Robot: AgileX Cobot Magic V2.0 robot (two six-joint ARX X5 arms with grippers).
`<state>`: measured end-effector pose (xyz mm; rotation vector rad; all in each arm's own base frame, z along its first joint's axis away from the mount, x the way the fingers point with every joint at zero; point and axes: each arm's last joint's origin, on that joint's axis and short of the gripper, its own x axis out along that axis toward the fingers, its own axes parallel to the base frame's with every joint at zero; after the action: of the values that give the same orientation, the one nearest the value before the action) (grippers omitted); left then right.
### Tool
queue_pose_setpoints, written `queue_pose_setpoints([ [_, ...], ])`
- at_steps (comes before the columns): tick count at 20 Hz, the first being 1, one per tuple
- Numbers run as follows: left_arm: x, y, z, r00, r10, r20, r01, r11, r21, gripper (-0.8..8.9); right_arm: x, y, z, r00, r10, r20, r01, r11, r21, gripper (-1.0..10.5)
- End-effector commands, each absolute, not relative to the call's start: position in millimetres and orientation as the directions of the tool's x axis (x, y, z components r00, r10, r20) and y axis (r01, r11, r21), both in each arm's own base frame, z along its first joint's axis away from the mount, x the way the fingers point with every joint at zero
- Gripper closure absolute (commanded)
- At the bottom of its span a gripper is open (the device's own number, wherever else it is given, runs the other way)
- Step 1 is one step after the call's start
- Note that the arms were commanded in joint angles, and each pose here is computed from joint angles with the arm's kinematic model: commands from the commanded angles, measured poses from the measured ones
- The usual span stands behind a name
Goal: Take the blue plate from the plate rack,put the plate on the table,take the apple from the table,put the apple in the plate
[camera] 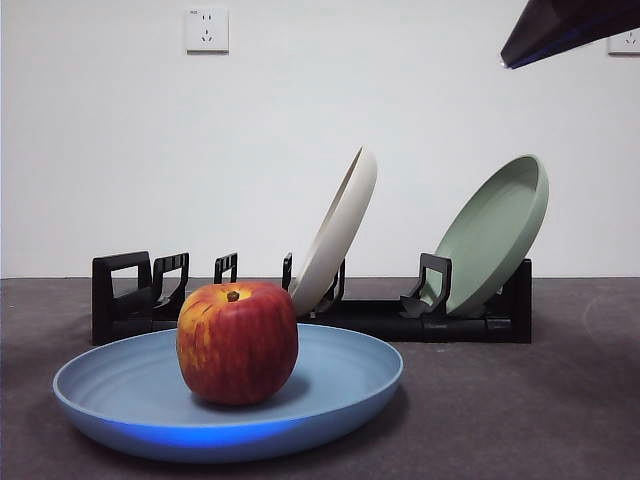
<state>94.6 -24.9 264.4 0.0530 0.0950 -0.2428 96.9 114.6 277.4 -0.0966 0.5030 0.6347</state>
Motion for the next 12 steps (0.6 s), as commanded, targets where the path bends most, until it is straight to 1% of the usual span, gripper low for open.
queue_pose_setpoints([
  [1,95.2,-18.5,232.4,0.98,-0.175,-0.09,0.18,0.982,0.055,8.16,97.3,115.1,276.7,0.694,0.545,-0.472,-0.584,0.808,0.074,9.5],
  [3,96.0,-14.4,207.1,0.988,-0.133,-0.078,0.138,0.989,0.054,8.16,97.2,115.0,276.8,0.693,0.545,-0.471,-0.584,0.808,0.074,9.5],
  [6,96.6,-10.3,178.0,0.992,-0.091,-0.091,0.096,0.994,0.053,8.16,97.3,115.1,276.7,0.694,0.545,-0.472,-0.584,0.808,0.074,9.5],
  [10,96.2,-7.7,157.8,0.992,-0.066,-0.105,0.072,0.996,0.049,8.16,97.3,115.1,276.7,0.694,0.545,-0.472,-0.584,0.808,0.074,9.5],
  [12,95.9,-6.4,152.3,0.988,-0.051,-0.145,0.059,0.997,0.048,8.16,97.3,115.1,276.7,0.694,0.545,-0.472,-0.584,0.808,0.074,9.5],
])
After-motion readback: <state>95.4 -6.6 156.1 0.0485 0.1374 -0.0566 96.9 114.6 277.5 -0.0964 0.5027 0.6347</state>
